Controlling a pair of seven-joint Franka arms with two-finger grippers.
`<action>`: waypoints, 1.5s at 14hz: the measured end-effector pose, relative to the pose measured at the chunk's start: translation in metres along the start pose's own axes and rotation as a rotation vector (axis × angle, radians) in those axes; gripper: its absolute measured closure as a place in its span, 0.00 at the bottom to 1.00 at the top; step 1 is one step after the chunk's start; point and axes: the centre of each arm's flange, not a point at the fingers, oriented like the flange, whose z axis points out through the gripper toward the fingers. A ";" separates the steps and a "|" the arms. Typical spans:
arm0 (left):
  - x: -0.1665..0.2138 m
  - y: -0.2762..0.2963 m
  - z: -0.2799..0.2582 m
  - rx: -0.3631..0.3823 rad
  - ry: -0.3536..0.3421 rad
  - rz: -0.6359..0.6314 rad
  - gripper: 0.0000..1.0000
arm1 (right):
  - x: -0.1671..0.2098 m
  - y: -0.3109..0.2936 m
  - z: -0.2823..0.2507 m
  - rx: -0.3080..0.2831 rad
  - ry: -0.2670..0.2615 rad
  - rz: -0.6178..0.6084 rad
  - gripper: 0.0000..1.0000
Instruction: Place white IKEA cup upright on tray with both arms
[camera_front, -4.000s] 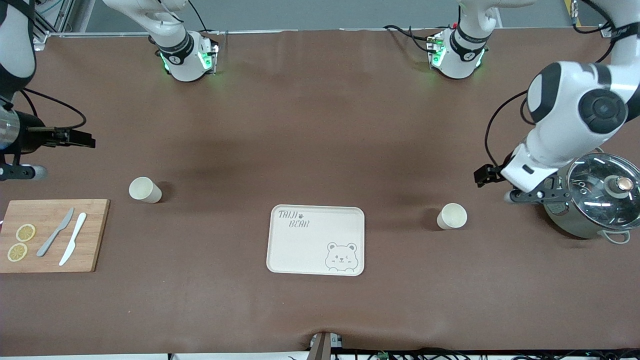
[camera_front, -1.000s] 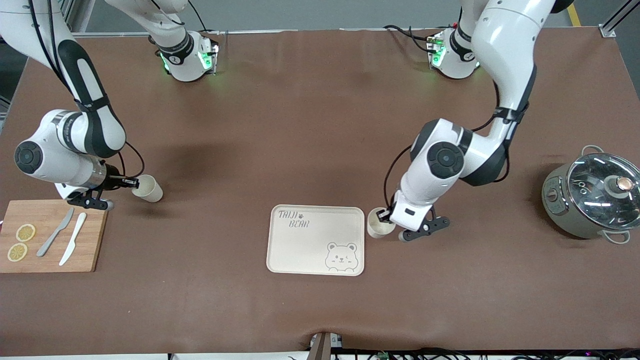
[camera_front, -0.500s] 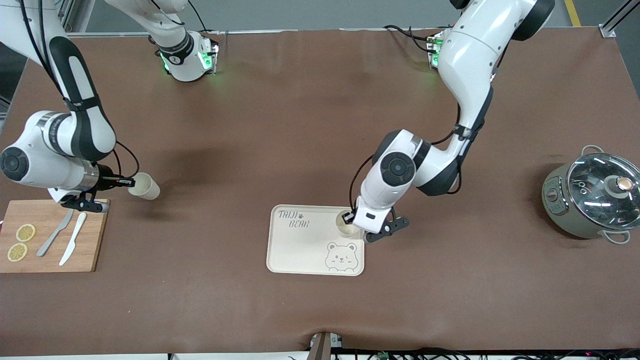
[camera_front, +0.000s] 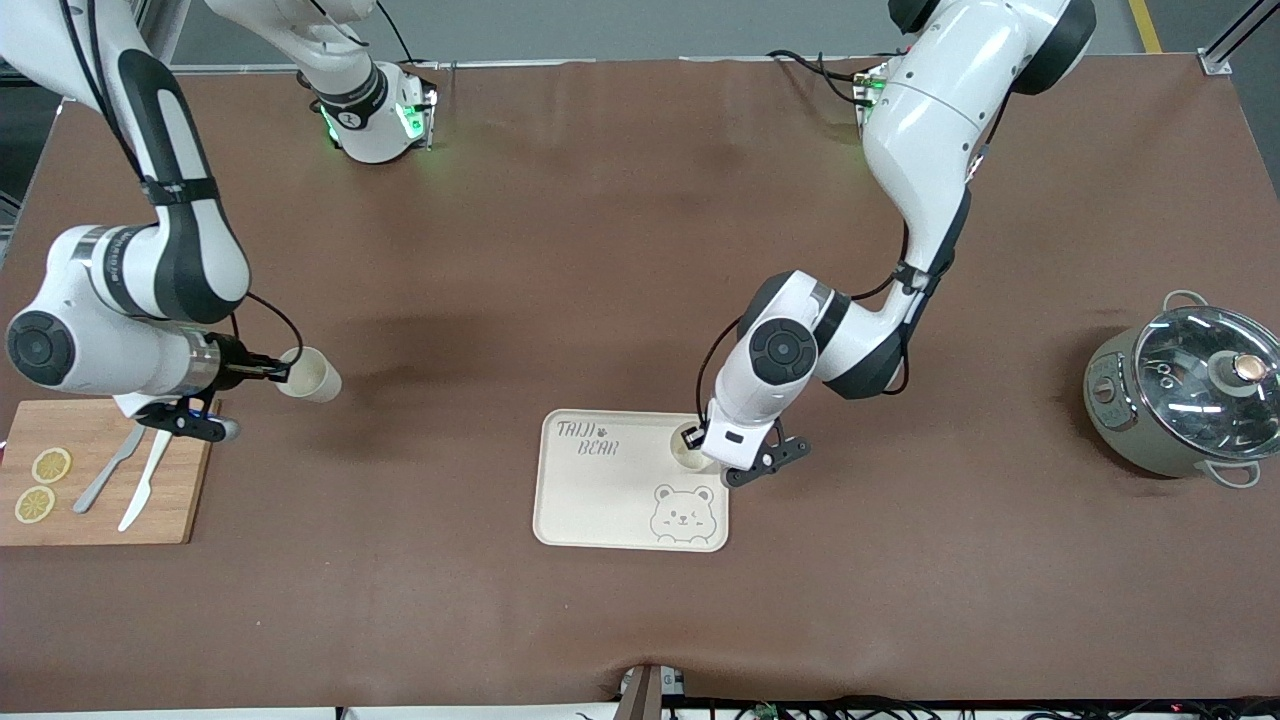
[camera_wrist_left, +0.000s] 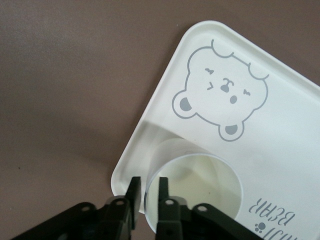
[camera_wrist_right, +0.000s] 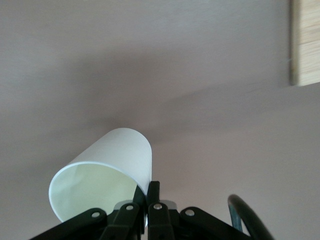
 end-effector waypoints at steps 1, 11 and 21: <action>0.001 0.001 -0.002 -0.004 0.003 0.000 0.61 | -0.003 -0.018 -0.004 0.015 0.005 0.029 0.96; 0.082 -0.055 -0.171 0.062 0.139 0.059 0.00 | -0.036 -0.239 -0.013 0.110 0.029 0.410 0.96; 0.149 -0.166 -0.267 0.145 0.113 0.183 0.00 | -0.025 -0.351 0.059 0.224 0.121 0.606 0.96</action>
